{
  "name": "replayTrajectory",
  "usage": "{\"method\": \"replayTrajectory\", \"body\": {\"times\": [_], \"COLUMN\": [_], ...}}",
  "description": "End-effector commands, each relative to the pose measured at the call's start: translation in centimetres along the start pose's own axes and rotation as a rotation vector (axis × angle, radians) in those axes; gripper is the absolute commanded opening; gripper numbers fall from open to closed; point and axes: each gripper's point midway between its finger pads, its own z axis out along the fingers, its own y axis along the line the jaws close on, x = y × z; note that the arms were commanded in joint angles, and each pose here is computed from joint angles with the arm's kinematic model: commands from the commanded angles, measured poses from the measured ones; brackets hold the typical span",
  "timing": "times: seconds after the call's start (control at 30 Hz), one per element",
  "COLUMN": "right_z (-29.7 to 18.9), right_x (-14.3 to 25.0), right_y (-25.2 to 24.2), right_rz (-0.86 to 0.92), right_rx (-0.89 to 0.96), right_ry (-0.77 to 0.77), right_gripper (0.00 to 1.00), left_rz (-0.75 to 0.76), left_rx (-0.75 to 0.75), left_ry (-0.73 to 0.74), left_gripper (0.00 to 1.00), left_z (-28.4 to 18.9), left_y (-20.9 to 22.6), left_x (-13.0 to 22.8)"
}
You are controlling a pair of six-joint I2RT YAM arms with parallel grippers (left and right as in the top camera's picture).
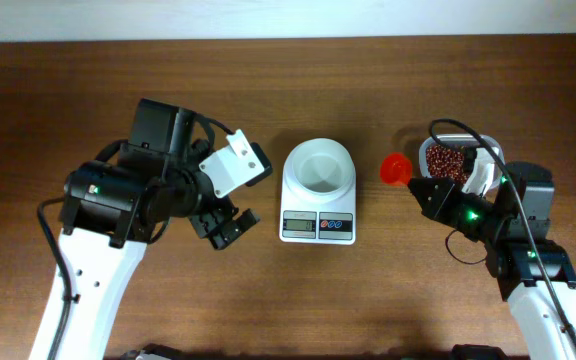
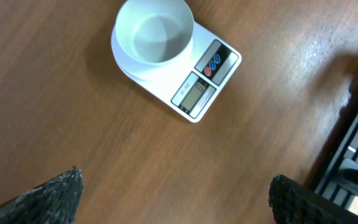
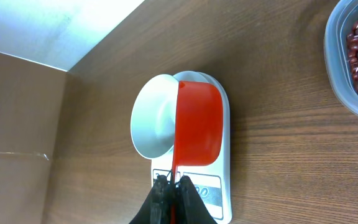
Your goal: Scoop and weigh 50g on scale
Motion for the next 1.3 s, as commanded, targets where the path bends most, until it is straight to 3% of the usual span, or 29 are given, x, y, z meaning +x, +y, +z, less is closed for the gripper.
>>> {"method": "replayTrajectory", "body": {"times": [0.0,0.2,0.5,0.67,1.27], "right_z": [-0.1,-0.1,-0.1,-0.1,-0.1], "right_x": [-0.2,-0.2,-0.2,-0.2,-0.2], "right_y": [-0.2,-0.3,-0.3,-0.2,-0.3], "right_rz": [-0.010,-0.008,-0.026,-0.042,-0.042], "right_rx": [0.011,0.012,0.012,0.012,0.012], "right_ry": [-0.008,-0.006,-0.006,-0.006,-0.005], "right_gripper": [0.04,0.04,0.04,0.04,0.04], "left_rz": [0.013,-0.009,0.018,0.095,0.076], "left_rx": [0.015,0.039,0.034,0.114,0.065], "left_ry": [0.032,0.056,0.005,-0.057,0.022], "left_gripper": [0.99,0.99,0.99,0.99,0.99], "left_z": [0.4,2.3,1.7,1.6,1.7], "left_y": [-0.3,0.2,0.2,-1.3,-0.5], "left_x": [1.0,2.9,2.2,1.3,2.7]}}
